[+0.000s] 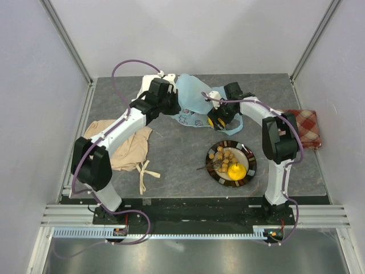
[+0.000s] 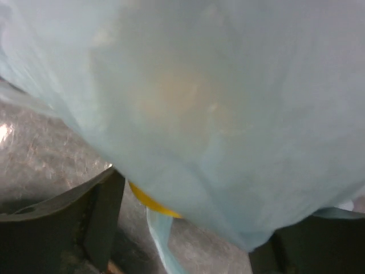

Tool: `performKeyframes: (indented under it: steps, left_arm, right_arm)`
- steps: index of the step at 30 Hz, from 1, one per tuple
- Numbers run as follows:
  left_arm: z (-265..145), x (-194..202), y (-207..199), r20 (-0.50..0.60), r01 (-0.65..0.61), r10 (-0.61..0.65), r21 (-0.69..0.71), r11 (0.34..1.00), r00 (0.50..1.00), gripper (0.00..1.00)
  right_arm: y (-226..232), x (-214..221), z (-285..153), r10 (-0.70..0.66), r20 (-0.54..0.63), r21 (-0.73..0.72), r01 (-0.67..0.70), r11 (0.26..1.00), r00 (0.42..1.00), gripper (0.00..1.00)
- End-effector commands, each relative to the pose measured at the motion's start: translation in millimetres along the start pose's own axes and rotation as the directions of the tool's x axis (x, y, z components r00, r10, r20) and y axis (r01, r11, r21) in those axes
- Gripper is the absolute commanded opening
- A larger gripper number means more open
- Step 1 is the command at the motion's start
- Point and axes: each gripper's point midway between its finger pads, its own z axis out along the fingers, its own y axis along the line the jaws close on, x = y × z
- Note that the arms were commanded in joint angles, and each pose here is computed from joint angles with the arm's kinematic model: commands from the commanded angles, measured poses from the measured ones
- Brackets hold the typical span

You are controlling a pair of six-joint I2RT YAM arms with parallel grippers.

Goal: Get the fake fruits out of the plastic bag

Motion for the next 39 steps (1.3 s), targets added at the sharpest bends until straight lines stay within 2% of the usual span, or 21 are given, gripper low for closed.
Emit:
performKeyframes:
  steps: [1, 5, 7, 10, 13, 17, 22, 28, 33, 34, 35, 39]
  left_arm:
    - [3.1, -25.0, -22.2, 0.035, 0.039, -0.042, 0.088, 0.995, 0.998, 0.02]
    - [2.4, -37.9, -32.4, 0.052, 0.034, -0.041, 0.128, 0.991, 0.998, 0.03]
    - [4.4, -38.1, -32.2, 0.052, 0.030, -0.037, 0.127, 0.991, 0.998, 0.03]
    - [5.2, -39.8, -33.5, 0.050, 0.027, -0.034, 0.132, 0.991, 0.998, 0.03]
    - [5.2, -43.1, -34.9, 0.054, 0.021, -0.029, 0.136, 0.991, 0.998, 0.03]
    - [4.8, -48.3, -33.4, 0.071, 0.008, -0.017, 0.124, 0.992, 0.997, 0.03]
    - [4.8, -49.3, -29.1, 0.080, -0.007, -0.001, 0.103, 0.995, 0.997, 0.03]
    - [6.9, -46.2, -29.2, 0.069, -0.010, 0.002, 0.107, 0.994, 0.998, 0.03]
    - [10.6, -45.2, -30.5, 0.062, -0.008, 0.001, 0.114, 0.993, 0.998, 0.03]
    - [10.6, -46.7, -30.6, 0.065, -0.010, 0.002, 0.114, 0.993, 0.998, 0.03]
    - [11.1, -46.1, -30.7, 0.063, -0.010, 0.002, 0.115, 0.993, 0.998, 0.03]
    - [11.1, -48.7, -30.0, 0.071, -0.014, 0.007, 0.109, 0.994, 0.997, 0.04]
  right_arm:
    - [-5.1, -20.9, -71.9, -0.004, 0.086, 0.000, 0.004, 1.000, 0.996, 0.86]
    - [14.2, -11.9, -101.4, -0.037, 0.098, -0.068, 0.044, 0.997, 0.995, 0.88]
    - [25.0, -15.7, -104.5, -0.068, 0.141, -0.114, 0.085, 0.990, 0.988, 0.84]
    - [30.7, -14.8, -85.5, -0.028, 0.139, -0.174, 0.052, 0.983, 0.990, 0.81]
    - [31.2, -27.2, -72.3, 0.006, 0.156, -0.233, 0.031, 0.972, 0.988, 0.82]
    - [35.3, -45.2, -63.7, -0.023, 0.179, -0.264, 0.070, 0.962, 0.984, 0.82]
    - [27.4, -44.0, -45.1, -0.076, 0.140, -0.215, 0.106, 0.971, 0.987, 0.82]
    - [13.3, -51.4, -38.0, -0.090, 0.157, -0.154, 0.114, 0.981, 0.983, 0.82]
    - [10.5, -53.9, -16.8, -0.047, 0.143, -0.149, 0.068, 0.987, 0.989, 0.85]
    - [9.1, -53.3, -12.7, -0.051, 0.128, -0.134, 0.069, 0.989, 0.990, 0.87]
    - [10.0, -51.5, -5.8, -0.048, 0.118, -0.135, 0.064, 0.989, 0.992, 0.94]
    - [3.7, -49.9, 3.7, -0.011, 0.109, -0.090, 0.021, 0.996, 0.994, 0.91]
